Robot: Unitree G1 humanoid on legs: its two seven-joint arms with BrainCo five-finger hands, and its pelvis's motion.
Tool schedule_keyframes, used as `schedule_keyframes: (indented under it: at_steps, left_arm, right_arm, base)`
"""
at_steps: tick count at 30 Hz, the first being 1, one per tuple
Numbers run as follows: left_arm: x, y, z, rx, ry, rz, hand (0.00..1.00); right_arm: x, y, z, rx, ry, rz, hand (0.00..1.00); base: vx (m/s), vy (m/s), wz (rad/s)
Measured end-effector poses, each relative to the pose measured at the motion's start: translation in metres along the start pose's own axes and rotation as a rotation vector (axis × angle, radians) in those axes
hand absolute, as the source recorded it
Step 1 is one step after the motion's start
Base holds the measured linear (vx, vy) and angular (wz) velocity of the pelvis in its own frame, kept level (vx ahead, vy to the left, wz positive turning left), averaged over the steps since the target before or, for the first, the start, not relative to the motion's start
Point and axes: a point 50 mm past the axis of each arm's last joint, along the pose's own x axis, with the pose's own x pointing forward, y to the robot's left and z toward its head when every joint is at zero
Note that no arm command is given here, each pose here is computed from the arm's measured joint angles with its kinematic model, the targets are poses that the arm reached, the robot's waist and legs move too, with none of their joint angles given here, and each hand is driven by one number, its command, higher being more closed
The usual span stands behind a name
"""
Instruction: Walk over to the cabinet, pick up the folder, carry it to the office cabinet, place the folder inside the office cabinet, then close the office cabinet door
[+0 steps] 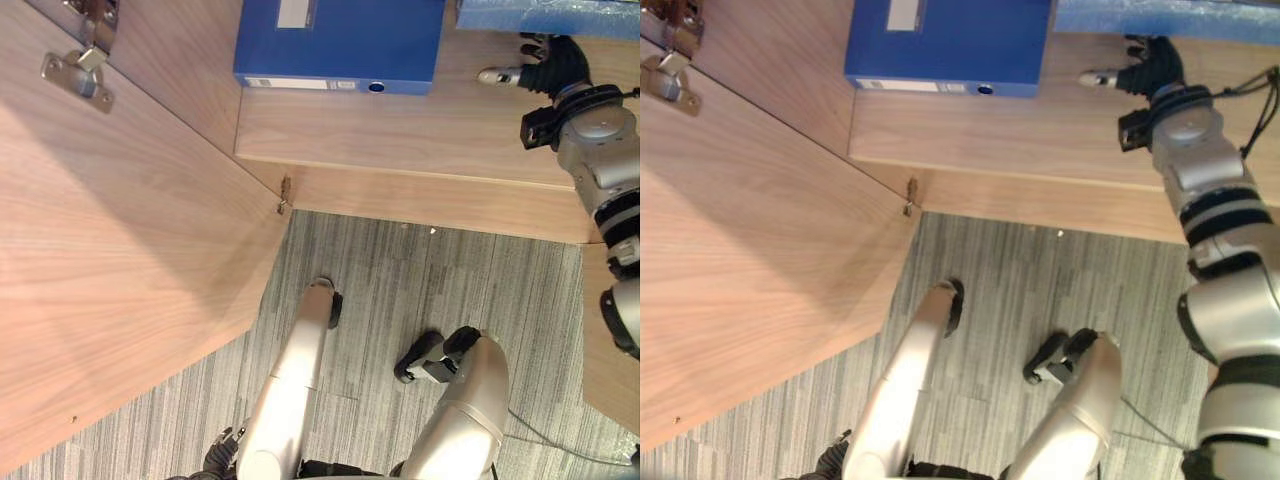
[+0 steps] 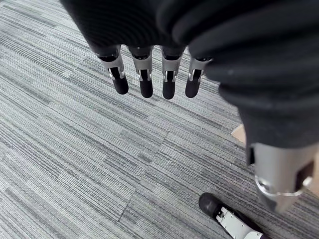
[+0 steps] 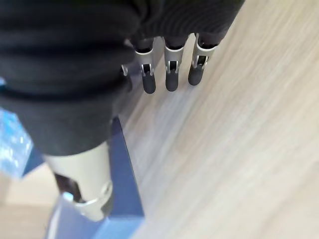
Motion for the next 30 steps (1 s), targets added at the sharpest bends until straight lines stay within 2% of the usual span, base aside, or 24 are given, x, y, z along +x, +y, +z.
schedule_keyframes:
  at_steps: [3,6,11,20,26,27,29,30]
  left_arm:
    - [-0.001,0.0,0.003,0.011,-0.012,-0.022,0.0]
    - [-0.001,0.001,0.004,0.024,-0.019,-0.036,0.0]
    - [-0.001,0.003,0.006,0.023,-0.036,-0.028,0.0]
    - [0.0,0.011,0.004,0.008,-0.028,-0.011,0.0]
    - [-0.001,0.021,0.001,0.025,-0.001,0.009,0.0]
    - [-0.001,0.023,0.0,0.031,0.006,0.013,0.0]
    - [0.0,0.025,0.002,0.056,0.007,0.011,0.0]
    - [0.001,0.024,0.004,0.064,0.004,0.007,0.0]
  right_arm:
    - [-0.006,0.005,0.004,-0.171,-0.03,0.097,0.0]
    - [-0.013,0.017,0.003,-0.262,-0.063,0.178,0.0]
    - [-0.028,0.05,-0.016,-0.317,-0.083,0.312,0.0]
    - [-0.044,0.089,-0.047,-0.298,-0.05,0.437,0.0]
    - [-0.063,0.155,-0.08,-0.319,0.022,0.613,0.0]
    - [-0.069,0.171,-0.088,-0.297,0.049,0.654,0.0]
    - [-0.104,0.225,-0.132,-0.282,0.245,0.851,0.0]
    - [-0.118,0.237,-0.145,-0.265,0.31,0.892,0.0]
  base:
    - [0.1,-0.024,-0.07]
    - [0.12,-0.029,-0.11]
    - [0.1,-0.027,-0.11]
    - [0.08,-0.006,-0.09]
    - [0.09,0.023,-0.17]
    - [0.11,0.01,-0.27]
    - [0.12,0.0,-0.28]
    - [0.1,-0.008,-0.11]
